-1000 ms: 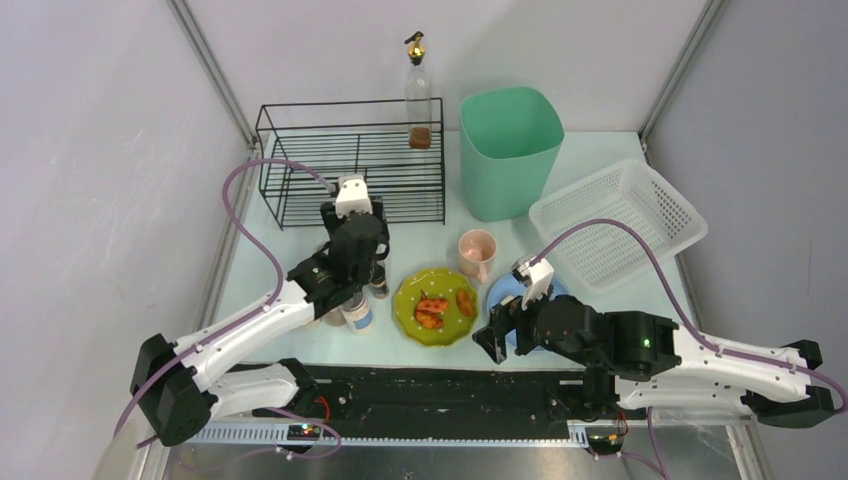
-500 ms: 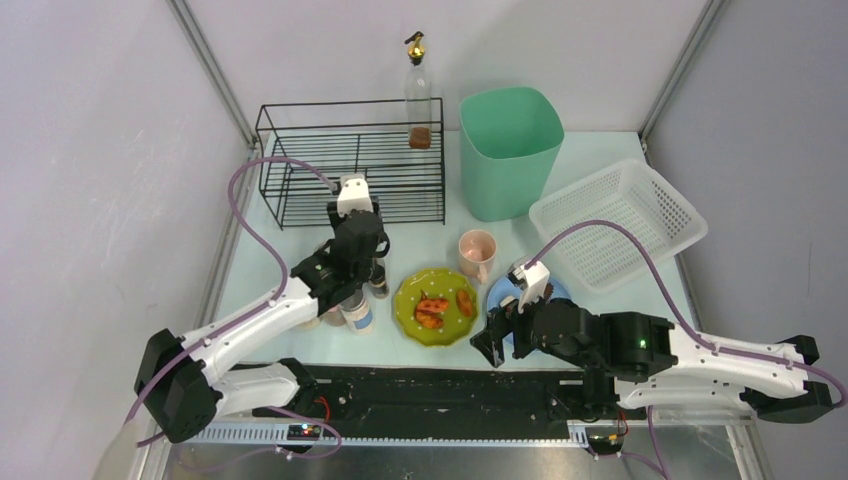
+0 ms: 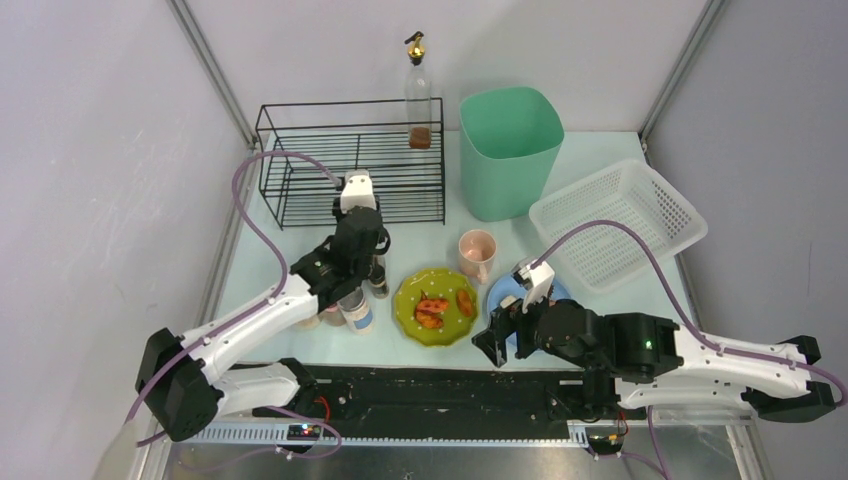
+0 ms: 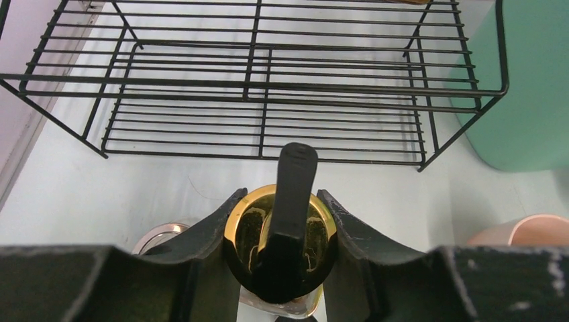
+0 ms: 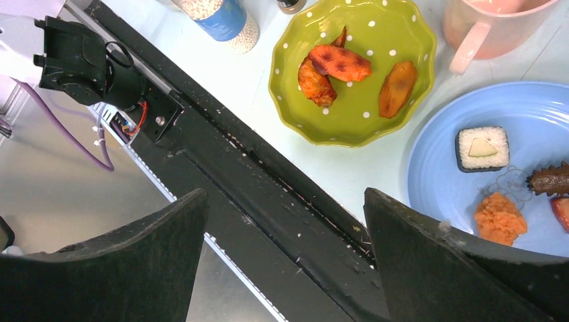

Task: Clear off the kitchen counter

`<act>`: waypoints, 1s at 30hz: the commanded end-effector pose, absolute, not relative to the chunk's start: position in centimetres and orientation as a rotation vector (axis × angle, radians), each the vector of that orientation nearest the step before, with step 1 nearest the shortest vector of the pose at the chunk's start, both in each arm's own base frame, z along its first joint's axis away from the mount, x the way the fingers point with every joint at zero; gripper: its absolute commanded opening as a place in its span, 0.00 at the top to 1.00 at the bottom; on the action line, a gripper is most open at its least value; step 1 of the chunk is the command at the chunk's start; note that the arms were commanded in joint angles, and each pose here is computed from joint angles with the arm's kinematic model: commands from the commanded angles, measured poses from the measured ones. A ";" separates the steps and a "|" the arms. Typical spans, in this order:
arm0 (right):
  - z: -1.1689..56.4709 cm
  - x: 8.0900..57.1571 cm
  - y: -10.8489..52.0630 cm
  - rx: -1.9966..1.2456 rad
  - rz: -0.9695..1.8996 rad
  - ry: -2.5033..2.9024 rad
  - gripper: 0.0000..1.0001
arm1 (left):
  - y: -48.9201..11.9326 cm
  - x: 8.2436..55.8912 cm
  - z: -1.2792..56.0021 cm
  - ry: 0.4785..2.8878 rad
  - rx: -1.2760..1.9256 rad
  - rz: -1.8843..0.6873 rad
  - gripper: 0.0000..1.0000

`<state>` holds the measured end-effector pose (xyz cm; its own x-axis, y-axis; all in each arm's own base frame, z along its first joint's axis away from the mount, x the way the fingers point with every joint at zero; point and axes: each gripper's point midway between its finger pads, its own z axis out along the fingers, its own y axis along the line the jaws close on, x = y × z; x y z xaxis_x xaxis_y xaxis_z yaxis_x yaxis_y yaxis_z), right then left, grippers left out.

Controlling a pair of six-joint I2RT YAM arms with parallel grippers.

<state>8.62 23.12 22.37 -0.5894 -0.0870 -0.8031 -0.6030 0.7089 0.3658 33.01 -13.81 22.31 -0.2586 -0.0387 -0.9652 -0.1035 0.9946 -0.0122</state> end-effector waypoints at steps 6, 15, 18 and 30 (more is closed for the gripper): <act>24.1 9.1 22.7 -0.486 0.842 2.029 0.11 | -14.9 33.7 33.3 1.662 -0.147 -0.101 1.00; 24.9 9.3 22.1 -0.484 0.839 2.007 0.10 | -16.1 34.3 40.2 1.571 -0.145 -0.188 1.00; 25.2 9.3 22.1 -0.489 0.843 1.998 0.10 | -16.8 35.2 41.9 1.562 -0.122 -0.173 1.00; 26.8 9.4 21.7 -0.511 0.849 1.956 0.11 | -17.0 38.4 50.1 1.465 -0.116 -0.109 1.00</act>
